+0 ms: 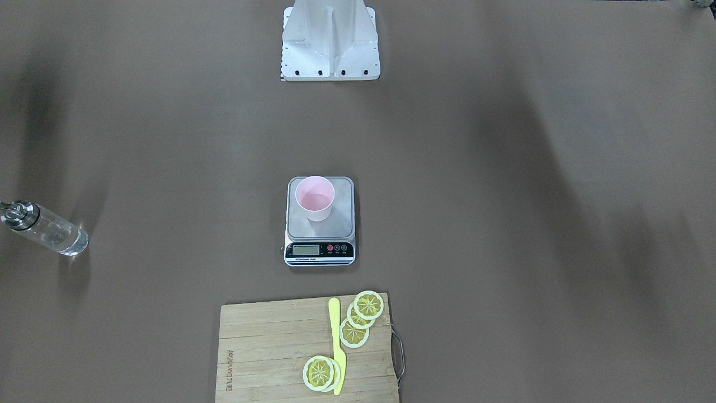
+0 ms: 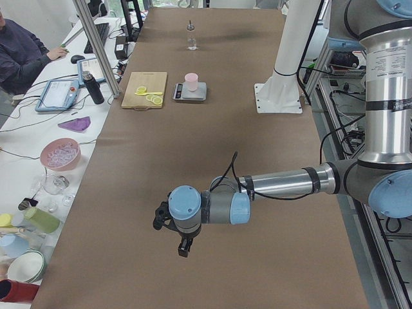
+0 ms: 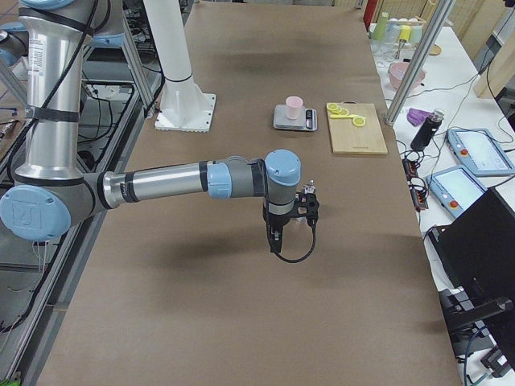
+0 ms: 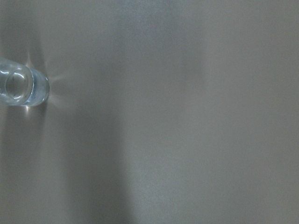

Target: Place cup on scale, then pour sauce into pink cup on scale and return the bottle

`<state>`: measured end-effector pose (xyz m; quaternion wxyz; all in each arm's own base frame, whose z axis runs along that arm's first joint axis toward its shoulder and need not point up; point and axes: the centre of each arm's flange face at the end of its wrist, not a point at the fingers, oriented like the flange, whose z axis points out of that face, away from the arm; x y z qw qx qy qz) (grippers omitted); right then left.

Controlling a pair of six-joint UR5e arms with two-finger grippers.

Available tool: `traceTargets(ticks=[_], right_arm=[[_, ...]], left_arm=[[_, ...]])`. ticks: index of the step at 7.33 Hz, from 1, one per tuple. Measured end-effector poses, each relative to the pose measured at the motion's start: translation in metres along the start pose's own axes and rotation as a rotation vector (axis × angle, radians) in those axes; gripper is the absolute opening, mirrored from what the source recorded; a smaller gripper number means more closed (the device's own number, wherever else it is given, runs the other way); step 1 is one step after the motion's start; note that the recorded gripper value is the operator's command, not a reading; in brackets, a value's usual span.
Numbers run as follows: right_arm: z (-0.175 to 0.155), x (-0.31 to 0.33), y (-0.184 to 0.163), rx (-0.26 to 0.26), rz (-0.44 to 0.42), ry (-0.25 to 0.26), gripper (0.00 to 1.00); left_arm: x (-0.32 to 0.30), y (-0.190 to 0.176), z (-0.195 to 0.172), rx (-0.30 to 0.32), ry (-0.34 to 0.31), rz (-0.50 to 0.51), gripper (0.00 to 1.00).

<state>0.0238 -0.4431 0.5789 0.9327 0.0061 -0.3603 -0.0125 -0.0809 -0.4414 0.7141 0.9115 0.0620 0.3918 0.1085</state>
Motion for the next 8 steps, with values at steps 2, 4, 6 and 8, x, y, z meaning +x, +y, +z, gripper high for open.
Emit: traceTargets(ticks=[2, 4, 6, 8], right_arm=[[-0.0002, -0.0002, 0.0001, 0.0, 0.0, -0.001, 1.0], [0.0007, 0.0006, 0.0007, -0.002, 0.003, 0.0, 1.0], [0.0011, 0.0009, 0.0012, -0.003, 0.005, -0.002, 1.0], [0.0016, 0.0011, 0.0019, -0.005, 0.007, -0.005, 1.0]], left_arm=[[0.0008, -0.0022, -0.0014, 0.003, -0.001, 0.004, 0.98], [0.0009, -0.0025, -0.0015, 0.004, -0.001, 0.004, 0.98], [0.0008, -0.0021, -0.0014, 0.003, -0.001, 0.003, 0.98], [0.0001, -0.0002, -0.0002, 0.001, -0.001, 0.0, 0.98]])
